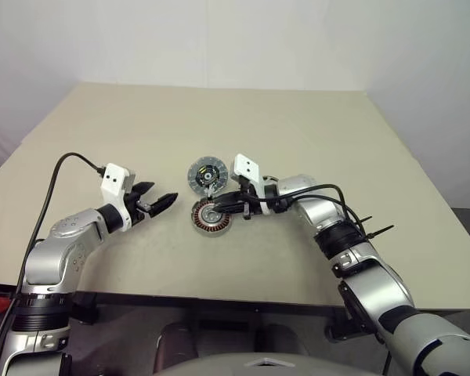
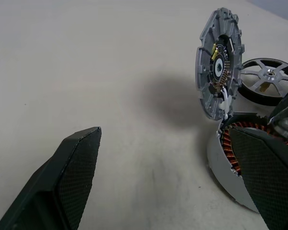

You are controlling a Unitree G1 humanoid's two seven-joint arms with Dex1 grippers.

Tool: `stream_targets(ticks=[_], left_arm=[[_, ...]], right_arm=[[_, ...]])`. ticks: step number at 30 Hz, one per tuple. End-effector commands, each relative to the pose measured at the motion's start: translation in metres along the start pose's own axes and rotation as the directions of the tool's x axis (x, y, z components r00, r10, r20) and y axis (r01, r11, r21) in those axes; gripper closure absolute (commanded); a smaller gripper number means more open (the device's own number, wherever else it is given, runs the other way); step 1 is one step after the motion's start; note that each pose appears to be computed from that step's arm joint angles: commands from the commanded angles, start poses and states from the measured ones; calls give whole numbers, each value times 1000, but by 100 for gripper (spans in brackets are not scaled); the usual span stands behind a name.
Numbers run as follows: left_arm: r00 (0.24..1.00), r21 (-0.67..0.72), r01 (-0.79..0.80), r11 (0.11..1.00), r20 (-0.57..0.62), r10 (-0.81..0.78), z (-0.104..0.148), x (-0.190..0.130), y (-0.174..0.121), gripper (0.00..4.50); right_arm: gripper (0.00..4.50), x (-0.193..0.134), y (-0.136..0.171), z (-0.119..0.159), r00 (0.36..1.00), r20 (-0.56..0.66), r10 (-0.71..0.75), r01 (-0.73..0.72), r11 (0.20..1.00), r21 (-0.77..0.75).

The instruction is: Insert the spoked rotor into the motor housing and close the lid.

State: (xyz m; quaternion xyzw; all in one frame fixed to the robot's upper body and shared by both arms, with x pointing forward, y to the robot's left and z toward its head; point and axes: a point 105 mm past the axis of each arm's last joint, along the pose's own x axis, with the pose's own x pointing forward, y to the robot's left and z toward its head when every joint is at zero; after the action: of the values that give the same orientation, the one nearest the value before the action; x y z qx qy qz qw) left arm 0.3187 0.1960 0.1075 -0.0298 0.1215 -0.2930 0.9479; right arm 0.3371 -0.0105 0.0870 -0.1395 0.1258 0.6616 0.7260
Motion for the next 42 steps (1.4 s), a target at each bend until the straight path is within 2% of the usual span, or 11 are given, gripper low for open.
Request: stream_targets(ticks=[1,6,17,30,38,42], left_arm=[[999,37,-7,999,51,5,15,-5,1,0],[999,37,-9,999,50,7,15,-5,1,0],[999,42,-15,999,50,13,16,-6,2,0],[999,45,-11,999,50,9,16,-5,2,0],[999,49,-15,999,50,13,16,-5,3,0],[999,50,-18,999,51,15,17,-5,4,0]], right_arm=[[391,4,-1,13,1000,14,0,1,999,-49],[391,10,-1,13,1000,18,0,1,1000,-30],[391,15,-7,-7,999,-23,-29,29,1000,7],[391,8,-7,-13,999,-38,-32,32,999,-1],[391,6,-1,-17,999,-49,18,-17,1000,16],[391,7,-1,-13,1000,-29,1,-2,999,-32]])
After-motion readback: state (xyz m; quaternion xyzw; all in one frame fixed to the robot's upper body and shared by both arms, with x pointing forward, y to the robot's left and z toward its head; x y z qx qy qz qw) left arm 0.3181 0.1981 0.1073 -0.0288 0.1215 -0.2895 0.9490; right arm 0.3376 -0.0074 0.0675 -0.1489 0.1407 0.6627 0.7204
